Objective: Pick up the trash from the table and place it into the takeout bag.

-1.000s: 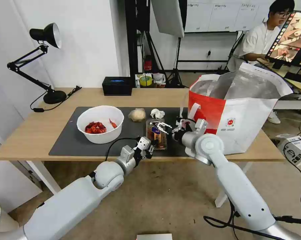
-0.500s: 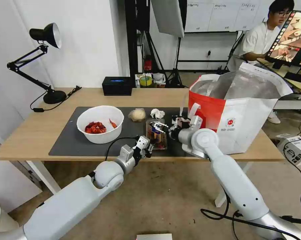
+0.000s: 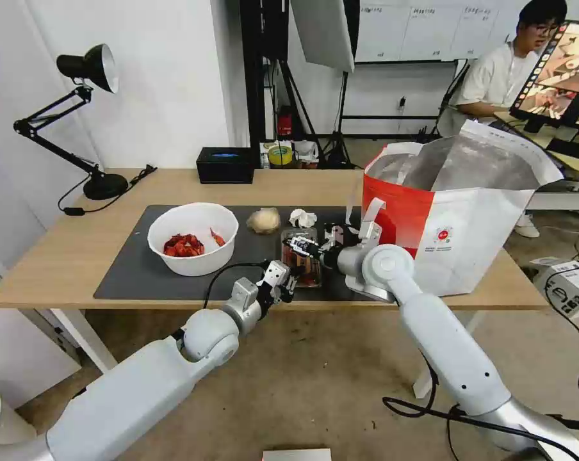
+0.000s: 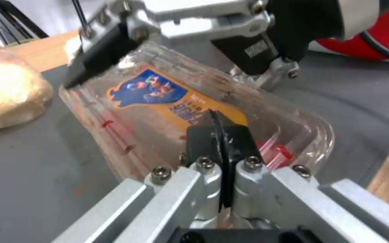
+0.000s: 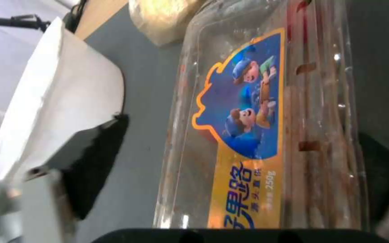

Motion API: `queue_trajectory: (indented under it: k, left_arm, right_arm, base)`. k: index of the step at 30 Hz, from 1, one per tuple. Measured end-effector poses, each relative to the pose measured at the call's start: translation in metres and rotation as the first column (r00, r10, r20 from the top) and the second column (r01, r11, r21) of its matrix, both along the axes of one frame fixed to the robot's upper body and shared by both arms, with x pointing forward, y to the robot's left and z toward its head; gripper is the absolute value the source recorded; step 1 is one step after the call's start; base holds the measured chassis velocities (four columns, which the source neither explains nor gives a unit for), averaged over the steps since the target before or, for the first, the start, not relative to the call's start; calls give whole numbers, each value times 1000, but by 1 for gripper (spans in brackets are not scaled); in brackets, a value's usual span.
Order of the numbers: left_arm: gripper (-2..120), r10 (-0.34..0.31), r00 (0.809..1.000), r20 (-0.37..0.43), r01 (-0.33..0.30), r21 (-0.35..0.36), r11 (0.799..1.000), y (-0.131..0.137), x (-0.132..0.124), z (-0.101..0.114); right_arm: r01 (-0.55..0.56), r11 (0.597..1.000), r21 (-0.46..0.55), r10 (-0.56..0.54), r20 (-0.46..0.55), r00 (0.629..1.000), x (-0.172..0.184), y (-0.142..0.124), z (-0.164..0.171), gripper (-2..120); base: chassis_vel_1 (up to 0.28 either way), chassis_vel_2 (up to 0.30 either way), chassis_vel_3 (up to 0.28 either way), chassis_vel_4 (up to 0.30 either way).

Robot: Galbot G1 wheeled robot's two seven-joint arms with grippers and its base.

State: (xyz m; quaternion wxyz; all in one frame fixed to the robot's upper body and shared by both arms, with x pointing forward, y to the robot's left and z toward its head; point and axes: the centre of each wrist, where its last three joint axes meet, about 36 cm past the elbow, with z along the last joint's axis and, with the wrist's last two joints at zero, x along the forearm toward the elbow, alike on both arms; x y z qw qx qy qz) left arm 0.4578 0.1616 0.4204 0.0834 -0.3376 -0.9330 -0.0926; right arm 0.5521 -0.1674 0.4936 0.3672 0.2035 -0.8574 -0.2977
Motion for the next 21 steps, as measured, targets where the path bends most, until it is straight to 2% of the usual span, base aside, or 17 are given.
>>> queue_trajectory:
  k: [6, 7, 10, 11, 14, 15, 17, 20, 21]
  left_arm:
    - [0, 5, 1000, 1, -5, 0, 1000, 3, -1, 0]
    - [0, 5, 1000, 1, -5, 0, 1000, 3, -1, 0]
    - [0, 6, 1000, 4, -6, -2, 1000, 4, -1, 1]
    - [0, 6, 1000, 4, -6, -2, 1000, 4, -1, 1]
    - [0, 5, 1000, 7, -5, -5, 1000, 5, -2, 2]
    - [0, 5, 1000, 7, -5, -5, 1000, 5, -2, 2]
    - [0, 5, 1000, 8, -5, -8, 1000, 5, -2, 2]
    - [0, 6, 1000, 8, -6, -9, 1000, 5, -3, 2]
    - [0, 7, 1000, 8, -7, -9, 1000, 7, -3, 1]
  right_arm:
    - [-40, 999, 6, 40, -6, 999, 4, -1, -1, 69]
    - [-40, 999, 6, 40, -6, 999, 4, -1, -1, 69]
    - [-35, 999, -1, 35, -8, 999, 5, -3, -1, 52]
    - [-35, 999, -1, 35, -8, 999, 5, -3, -1, 52]
    - [-23, 1000, -11, 23, -12, 1000, 6, -6, -2, 37]
    - [-23, 1000, -11, 23, -12, 1000, 6, -6, -2, 37]
    - [-17, 1000, -13, 17, -12, 1000, 7, -8, -1, 27]
    - [-15, 1000, -13, 15, -13, 1000, 7, -9, -2, 22]
    - [-12, 1000, -13, 12, -13, 1000, 6, -9, -2, 16]
  base:
    - [0, 0, 0, 0]
    - [0, 0, 0, 0]
    - [0, 0, 0, 0]
    - [0, 0, 0, 0]
    - [0, 0, 0, 0]
    - [0, 0, 0, 0]
    - [0, 0, 0, 0]
    - [0, 0, 0, 0]
    - [0, 0, 0, 0]
